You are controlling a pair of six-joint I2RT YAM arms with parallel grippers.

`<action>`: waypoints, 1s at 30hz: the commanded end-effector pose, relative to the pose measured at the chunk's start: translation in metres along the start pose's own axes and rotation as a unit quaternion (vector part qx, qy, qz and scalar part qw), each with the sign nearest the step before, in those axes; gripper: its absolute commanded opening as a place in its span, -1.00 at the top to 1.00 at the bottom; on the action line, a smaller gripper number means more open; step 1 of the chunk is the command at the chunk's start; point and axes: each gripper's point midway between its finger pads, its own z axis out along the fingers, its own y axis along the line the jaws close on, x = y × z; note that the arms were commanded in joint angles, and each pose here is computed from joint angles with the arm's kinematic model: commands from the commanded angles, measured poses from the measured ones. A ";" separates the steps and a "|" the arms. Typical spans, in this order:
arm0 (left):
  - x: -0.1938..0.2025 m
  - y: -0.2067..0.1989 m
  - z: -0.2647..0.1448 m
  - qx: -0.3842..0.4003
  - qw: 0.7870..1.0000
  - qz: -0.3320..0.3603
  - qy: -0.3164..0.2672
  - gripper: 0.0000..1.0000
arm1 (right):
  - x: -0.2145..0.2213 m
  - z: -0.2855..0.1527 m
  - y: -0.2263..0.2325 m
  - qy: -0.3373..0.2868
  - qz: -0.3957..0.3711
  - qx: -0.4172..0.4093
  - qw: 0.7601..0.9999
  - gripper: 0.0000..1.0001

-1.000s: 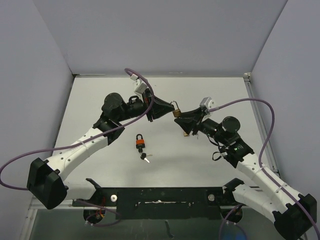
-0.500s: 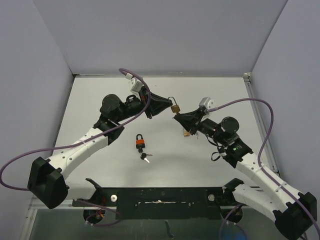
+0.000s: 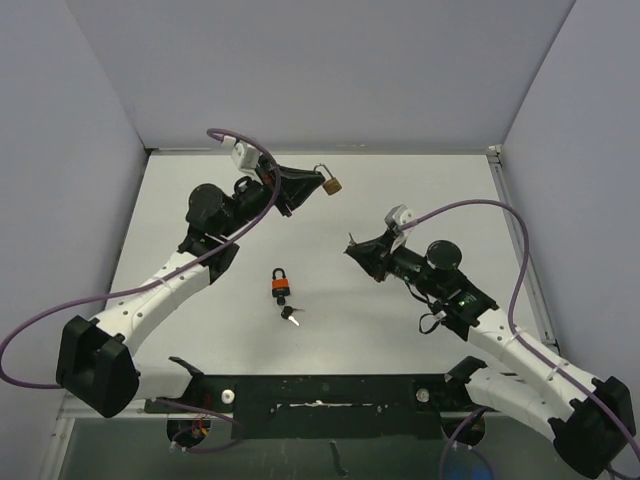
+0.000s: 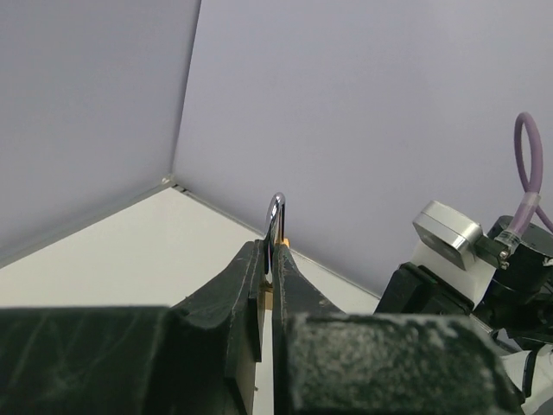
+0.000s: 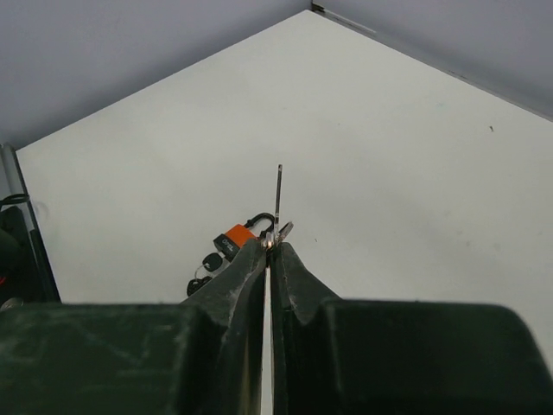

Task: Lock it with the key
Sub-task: Place the lock at the center of the board.

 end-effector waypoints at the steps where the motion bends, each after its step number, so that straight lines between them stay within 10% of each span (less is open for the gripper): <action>1: 0.038 0.036 -0.008 -0.050 0.997 -0.024 0.054 1.00 | 0.013 0.005 -0.024 0.021 0.018 0.067 0.997 1.00; 14: 0.220 0.125 -0.053 -0.164 0.940 -0.137 0.266 1.00 | 0.084 0.040 -0.064 0.135 0.049 0.146 0.979 1.00; 30: 0.307 0.150 -0.096 -0.214 0.888 -0.189 0.361 1.00 | 0.150 0.085 -0.081 0.208 0.094 0.145 0.963 1.00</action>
